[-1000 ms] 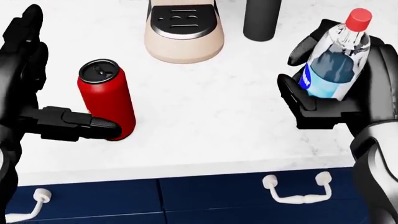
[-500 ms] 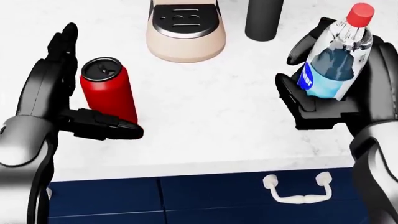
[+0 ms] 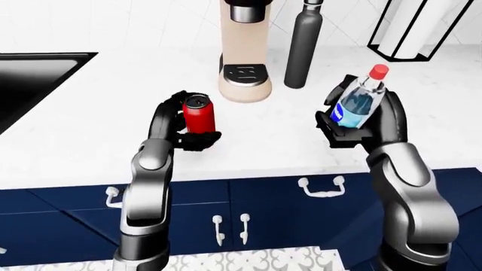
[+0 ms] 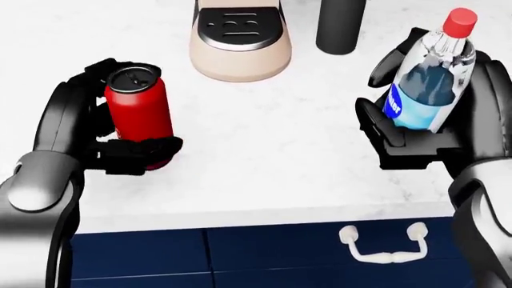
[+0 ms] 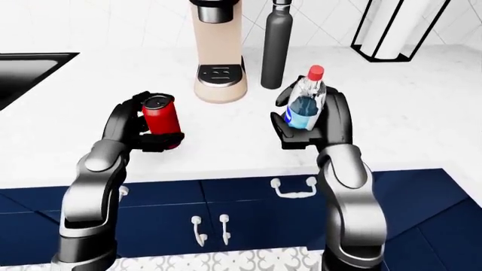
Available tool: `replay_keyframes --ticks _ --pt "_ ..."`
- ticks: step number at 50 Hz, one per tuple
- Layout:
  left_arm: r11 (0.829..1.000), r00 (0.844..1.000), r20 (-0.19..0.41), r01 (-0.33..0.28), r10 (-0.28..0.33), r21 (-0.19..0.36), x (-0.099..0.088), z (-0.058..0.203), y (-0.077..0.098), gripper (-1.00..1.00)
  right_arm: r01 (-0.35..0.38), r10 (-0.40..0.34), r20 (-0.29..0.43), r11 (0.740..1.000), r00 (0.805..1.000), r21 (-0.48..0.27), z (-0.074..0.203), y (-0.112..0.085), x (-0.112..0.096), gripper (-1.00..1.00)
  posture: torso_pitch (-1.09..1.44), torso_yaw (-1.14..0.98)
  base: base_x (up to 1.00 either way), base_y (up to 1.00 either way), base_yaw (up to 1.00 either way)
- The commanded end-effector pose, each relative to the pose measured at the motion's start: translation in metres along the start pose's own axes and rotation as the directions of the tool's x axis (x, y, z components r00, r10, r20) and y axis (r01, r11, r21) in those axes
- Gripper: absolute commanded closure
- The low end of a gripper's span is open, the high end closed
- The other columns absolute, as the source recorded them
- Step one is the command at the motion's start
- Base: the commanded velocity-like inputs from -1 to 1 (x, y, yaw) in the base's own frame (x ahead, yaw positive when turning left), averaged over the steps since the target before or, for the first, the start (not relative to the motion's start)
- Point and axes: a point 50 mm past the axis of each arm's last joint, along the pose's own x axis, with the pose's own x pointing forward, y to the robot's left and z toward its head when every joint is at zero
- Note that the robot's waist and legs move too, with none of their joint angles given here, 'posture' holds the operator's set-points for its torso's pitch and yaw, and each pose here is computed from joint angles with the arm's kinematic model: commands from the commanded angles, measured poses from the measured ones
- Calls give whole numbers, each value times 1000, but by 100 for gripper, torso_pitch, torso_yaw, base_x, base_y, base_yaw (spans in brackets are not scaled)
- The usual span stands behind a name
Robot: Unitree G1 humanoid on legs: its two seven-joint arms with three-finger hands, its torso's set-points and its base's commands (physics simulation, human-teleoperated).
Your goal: Move the drinks to the dining counter.
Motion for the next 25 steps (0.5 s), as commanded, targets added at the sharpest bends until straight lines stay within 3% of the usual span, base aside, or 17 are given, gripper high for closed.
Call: replay_keyframes --ticks 1,2,4,6,16,25 --pt "1000 996 81 -30 29 8 -1 16 4 60 8 -7 98 1000 995 -8 17 -1 -1 100 0 0 0 0 0" --pt "1000 996 81 -26 26 7 -2 17 4 55 8 -7 98 1000 995 -8 17 -1 -1 100 0 0 0 0 0" --pt "1000 996 84 -21 21 4 -2 16 3 64 9 -8 98 1000 995 -8 17 -1 -1 100 0 0 0 0 0" --pt "1000 996 90 -19 19 -1 -4 18 4 100 9 -8 98 1000 995 -8 18 -1 -1 100 0 0 0 0 0" --pt "999 990 141 -9 15 -44 -22 47 17 100 6 -4 110 1000 994 -16 28 -2 -2 100 0 0 0 0 0" --pt "999 984 179 20 -11 -46 -50 75 19 100 -19 21 108 1000 994 -19 31 1 -13 100 0 0 0 0 0"
